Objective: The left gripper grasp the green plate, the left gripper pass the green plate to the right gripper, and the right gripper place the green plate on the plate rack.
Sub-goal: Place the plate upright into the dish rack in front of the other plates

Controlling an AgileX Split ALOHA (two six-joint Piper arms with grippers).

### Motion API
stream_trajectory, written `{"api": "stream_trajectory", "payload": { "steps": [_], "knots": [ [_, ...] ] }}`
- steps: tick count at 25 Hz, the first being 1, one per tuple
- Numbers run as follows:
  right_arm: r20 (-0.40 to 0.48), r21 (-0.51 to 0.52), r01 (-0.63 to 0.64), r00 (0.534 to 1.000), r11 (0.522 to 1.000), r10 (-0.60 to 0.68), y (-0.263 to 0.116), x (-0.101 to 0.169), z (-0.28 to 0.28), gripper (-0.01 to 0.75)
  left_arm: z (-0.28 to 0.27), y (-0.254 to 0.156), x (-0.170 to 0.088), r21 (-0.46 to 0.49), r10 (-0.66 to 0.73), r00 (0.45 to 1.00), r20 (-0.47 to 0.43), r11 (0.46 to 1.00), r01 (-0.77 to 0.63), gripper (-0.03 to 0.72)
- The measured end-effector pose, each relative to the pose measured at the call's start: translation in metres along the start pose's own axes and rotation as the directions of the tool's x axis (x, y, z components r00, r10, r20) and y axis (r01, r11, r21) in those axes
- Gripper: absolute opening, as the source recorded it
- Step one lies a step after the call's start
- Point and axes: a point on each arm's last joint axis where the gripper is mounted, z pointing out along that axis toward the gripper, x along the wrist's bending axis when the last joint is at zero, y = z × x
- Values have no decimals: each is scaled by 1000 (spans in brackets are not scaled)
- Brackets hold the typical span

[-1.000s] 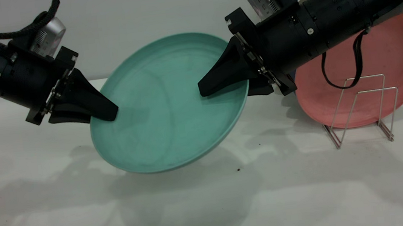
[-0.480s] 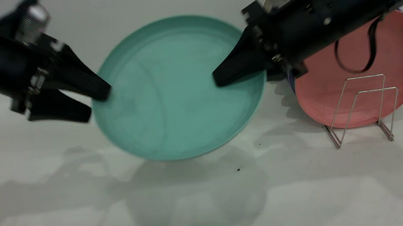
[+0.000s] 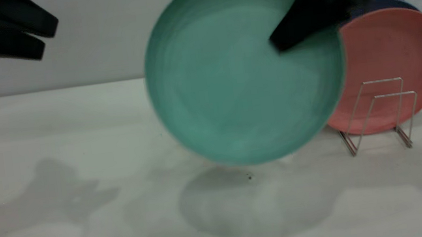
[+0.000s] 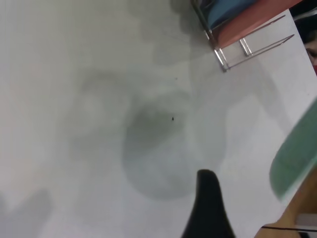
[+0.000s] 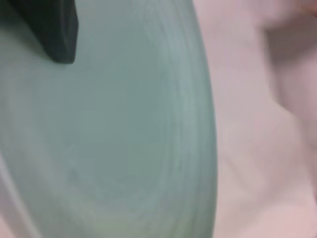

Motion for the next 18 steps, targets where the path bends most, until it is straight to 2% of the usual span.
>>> {"api": "stream_trajectory", "payload": {
  "steps": [1,3,6,8,13,15,18],
  "knots": [
    [40,12,113,993,994,-113,6,3,-11,121,0,0,0,2,2,1000,2,1000,-2,578],
    [117,76,307,942,949,-314,12,7,-30,121,0,0,0,5,6,1000,1,1000,-6,576],
    [188,199,472,842,859,-506,14,7,-58,121,0,-1,0,7,7,1000,0,1000,-7,575],
    [235,261,496,799,828,-553,12,0,-74,121,0,-1,0,7,7,1000,0,1000,-7,575],
    [363,349,458,738,817,-569,-5,-30,-104,121,0,-1,0,8,8,1000,1,1000,-8,575],
    [385,370,460,715,808,-583,-9,-37,-112,121,0,-1,0,8,8,1000,1,1000,-8,575],
    [396,374,459,706,806,-587,-14,-44,-115,121,0,-1,0,8,8,1000,1,1000,-8,575]
  ]
}}
